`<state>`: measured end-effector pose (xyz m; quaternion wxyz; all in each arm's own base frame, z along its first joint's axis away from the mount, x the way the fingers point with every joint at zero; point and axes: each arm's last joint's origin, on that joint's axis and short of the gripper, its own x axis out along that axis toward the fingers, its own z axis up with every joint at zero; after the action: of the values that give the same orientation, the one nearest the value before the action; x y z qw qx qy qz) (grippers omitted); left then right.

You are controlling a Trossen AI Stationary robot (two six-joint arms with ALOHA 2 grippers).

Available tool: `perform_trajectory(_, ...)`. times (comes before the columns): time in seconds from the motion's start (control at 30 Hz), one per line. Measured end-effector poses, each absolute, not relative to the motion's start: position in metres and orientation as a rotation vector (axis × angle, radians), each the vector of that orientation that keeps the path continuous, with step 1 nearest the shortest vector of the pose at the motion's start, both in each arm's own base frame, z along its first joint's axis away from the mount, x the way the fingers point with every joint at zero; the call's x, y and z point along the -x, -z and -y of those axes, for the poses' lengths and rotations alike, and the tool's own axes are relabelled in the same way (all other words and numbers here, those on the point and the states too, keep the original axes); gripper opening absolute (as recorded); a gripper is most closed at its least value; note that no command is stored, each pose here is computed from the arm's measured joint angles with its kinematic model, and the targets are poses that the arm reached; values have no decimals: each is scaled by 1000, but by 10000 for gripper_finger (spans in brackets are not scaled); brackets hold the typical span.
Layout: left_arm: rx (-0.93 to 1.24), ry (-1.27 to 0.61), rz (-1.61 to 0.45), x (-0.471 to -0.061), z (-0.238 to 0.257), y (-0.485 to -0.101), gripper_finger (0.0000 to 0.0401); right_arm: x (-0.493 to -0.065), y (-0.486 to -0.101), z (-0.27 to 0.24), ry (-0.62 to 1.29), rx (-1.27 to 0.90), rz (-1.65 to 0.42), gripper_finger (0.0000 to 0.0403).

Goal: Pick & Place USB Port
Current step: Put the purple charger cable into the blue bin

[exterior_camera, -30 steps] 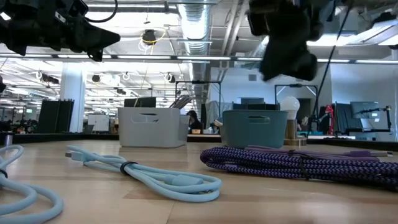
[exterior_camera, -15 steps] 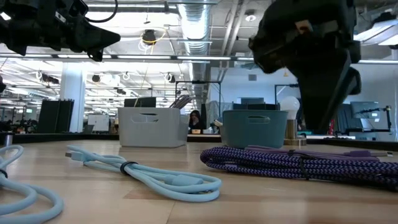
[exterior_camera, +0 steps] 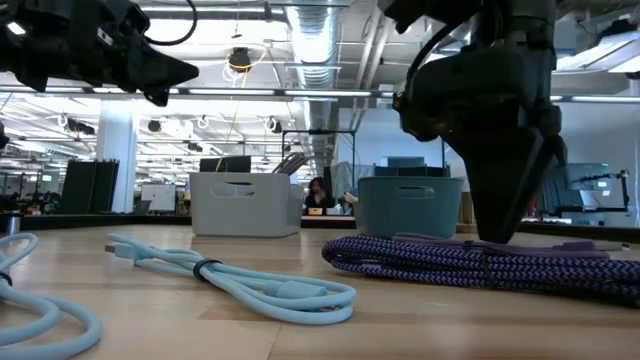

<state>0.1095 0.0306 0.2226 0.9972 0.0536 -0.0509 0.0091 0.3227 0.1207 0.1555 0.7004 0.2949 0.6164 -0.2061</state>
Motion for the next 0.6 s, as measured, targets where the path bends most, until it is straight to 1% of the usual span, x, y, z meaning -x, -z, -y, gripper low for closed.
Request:
perform_trajectory(0.1, -107, -18, 102, -110, -31, -223, 13, -323, -154, -121, 442, -635, -1379, 134)
perform_trajectory(0.23, -109, -18, 106, -110, -31, -223, 13, -326, -142, -122, 437, -618, -1410, 153)
perform_trajectory(0.37, -110, -18, 110, -110, -31, -223, 13, -328, -128, -124, 418, -586, -1455, 157)
perform_trajectory(0.47, -111, -18, 112, -110, -31, -224, 13, -328, -123, -124, 408, -569, -1472, 132)
perform_trajectory(0.53, -111, -19, 112, -110, -31, -224, 13, -328, -123, -124, 407, -570, -1480, 101)
perform_trajectory(0.6, -111, -18, 112, -110, -31, -224, 13, -327, -122, -124, 408, -557, -1479, 60)
